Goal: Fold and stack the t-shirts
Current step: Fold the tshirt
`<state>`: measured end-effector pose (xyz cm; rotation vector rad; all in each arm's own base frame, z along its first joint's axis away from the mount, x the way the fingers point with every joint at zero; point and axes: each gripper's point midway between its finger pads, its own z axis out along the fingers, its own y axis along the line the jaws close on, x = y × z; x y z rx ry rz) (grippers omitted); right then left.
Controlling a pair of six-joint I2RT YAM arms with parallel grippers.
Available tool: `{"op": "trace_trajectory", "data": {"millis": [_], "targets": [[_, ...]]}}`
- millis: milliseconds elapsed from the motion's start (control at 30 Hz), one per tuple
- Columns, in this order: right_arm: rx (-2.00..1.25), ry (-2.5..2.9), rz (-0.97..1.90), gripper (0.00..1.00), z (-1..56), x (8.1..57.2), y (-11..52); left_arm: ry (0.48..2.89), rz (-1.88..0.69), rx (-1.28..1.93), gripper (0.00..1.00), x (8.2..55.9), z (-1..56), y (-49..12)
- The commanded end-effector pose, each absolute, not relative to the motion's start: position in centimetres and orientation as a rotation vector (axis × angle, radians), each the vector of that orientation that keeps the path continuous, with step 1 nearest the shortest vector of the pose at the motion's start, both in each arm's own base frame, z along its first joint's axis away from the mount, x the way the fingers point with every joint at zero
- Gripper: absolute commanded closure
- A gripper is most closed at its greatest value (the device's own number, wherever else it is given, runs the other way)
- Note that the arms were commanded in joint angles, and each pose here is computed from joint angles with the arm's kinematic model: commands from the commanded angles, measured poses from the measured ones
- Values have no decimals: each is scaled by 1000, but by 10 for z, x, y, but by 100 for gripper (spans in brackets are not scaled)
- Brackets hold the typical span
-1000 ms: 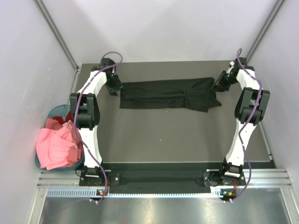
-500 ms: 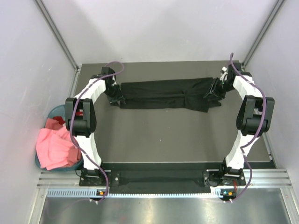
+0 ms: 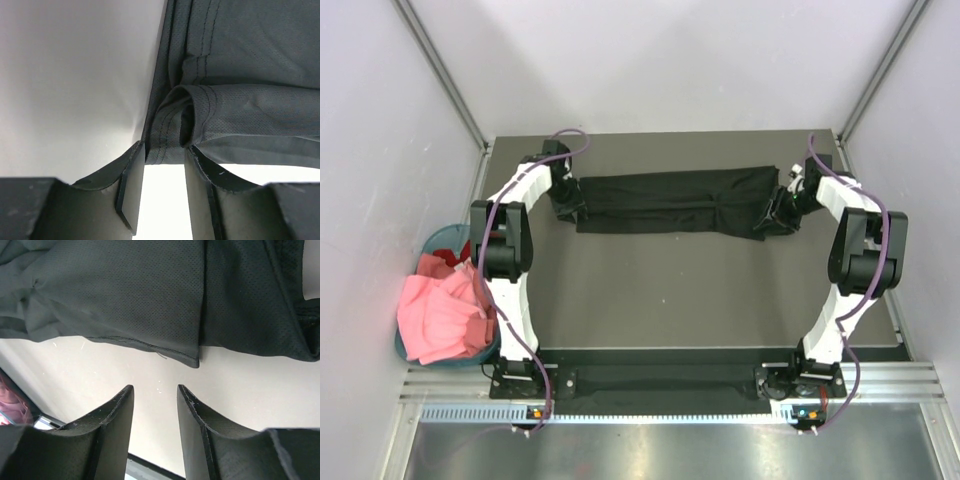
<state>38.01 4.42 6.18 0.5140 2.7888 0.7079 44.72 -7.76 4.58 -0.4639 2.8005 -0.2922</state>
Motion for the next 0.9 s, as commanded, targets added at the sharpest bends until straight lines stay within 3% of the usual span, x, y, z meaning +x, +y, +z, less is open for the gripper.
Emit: {"op": "trace_trajectory", "data": {"millis": [0, 367, 567, 700, 867], "targets": [[452, 2703, 684, 59, 86, 388, 41, 2805, -285, -451, 58, 445, 50, -76], [463, 2696, 677, 58, 87, 390, 40, 2843, -303, -447, 60, 433, 39, -79], [485, 2709, 657, 58, 81, 385, 38, 2831, -297, -439, 90, 433, 44, -78], [540, 2726, 670, 58, 70, 376, 41, 2839, -303, -444, 99, 413, 41, -78], [597, 2729, 700, 57, 60, 370, 42, 2840, -320, -444, 100, 395, 41, -82]]}}
